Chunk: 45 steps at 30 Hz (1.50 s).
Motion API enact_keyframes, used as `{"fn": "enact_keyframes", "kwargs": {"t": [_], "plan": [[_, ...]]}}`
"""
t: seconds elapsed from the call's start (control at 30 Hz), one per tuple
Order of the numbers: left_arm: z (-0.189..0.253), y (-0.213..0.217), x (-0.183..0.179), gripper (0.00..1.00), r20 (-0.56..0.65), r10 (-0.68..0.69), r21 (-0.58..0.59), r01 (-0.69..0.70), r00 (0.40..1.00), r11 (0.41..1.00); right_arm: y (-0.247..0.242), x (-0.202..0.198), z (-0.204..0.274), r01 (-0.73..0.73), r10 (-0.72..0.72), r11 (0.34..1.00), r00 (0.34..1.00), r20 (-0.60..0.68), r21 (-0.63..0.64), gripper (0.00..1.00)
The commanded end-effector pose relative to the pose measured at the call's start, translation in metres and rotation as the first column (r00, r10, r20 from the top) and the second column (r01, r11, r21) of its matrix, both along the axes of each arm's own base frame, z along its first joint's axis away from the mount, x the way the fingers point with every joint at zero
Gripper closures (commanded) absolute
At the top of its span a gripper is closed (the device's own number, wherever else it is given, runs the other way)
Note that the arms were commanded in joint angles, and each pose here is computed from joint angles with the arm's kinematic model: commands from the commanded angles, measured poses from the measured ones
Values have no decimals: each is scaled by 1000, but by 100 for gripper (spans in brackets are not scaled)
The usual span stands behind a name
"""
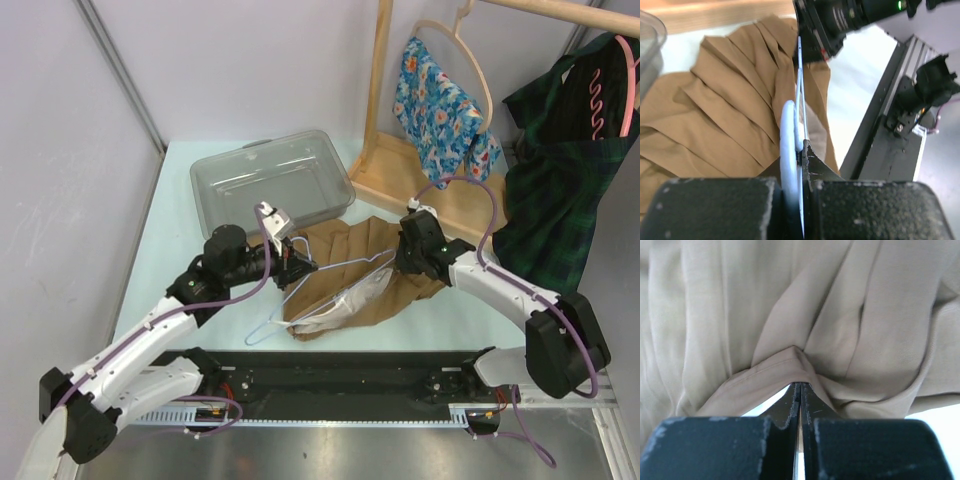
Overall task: Place the skirt on the hanger
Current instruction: Place skirt on hanger
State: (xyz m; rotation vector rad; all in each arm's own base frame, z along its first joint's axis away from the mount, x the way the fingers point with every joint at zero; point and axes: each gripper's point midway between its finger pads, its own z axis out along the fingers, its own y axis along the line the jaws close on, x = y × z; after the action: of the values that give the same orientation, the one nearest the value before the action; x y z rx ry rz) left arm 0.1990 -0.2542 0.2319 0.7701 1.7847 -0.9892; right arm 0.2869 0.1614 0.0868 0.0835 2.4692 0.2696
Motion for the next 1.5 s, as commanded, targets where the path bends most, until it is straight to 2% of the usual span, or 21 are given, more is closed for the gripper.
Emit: {"fn": "enact_keyframes", "kwargs": {"t": [0.0, 0.07, 0.33, 0.43, 0.6, 0.87, 1.17, 1.47], "plan": [[-4, -3, -5, 100, -10, -50, 38, 50, 999, 998, -7, 26, 8, 65, -66, 997, 997, 32, 43, 98], [-12, -1, 3, 100, -20, -12, 72, 13, 1000, 997, -4, 27, 5, 55, -56, 996, 998, 19, 67, 98], [-23, -10, 10, 100, -35, -21, 132, 25, 999, 991, 5, 34, -13, 45, -44, 995, 999, -15, 90, 99], [-29, -11, 15, 100, -47, -1, 161, 9, 999, 987, 9, 33, -6, 22, -23, 996, 1000, 10, 84, 100], [-37, -4, 37, 100, -60, 142, 228, -125, 988, 966, 20, 15, 15, -63, 60, 997, 996, 65, 44, 100], [-14, -13, 38, 100, -36, 144, 147, -137, 989, 980, 36, -25, 9, -185, 185, 983, 983, 25, -2, 100], [-7, -18, 32, 100, -24, 130, 125, -126, 991, 984, 18, -50, -3, -159, 156, 984, 987, -48, -77, 100], [7, -14, 18, 100, 2, 117, 85, -117, 993, 990, 6, -51, -14, -135, 125, 980, 989, -72, -146, 100]]}}
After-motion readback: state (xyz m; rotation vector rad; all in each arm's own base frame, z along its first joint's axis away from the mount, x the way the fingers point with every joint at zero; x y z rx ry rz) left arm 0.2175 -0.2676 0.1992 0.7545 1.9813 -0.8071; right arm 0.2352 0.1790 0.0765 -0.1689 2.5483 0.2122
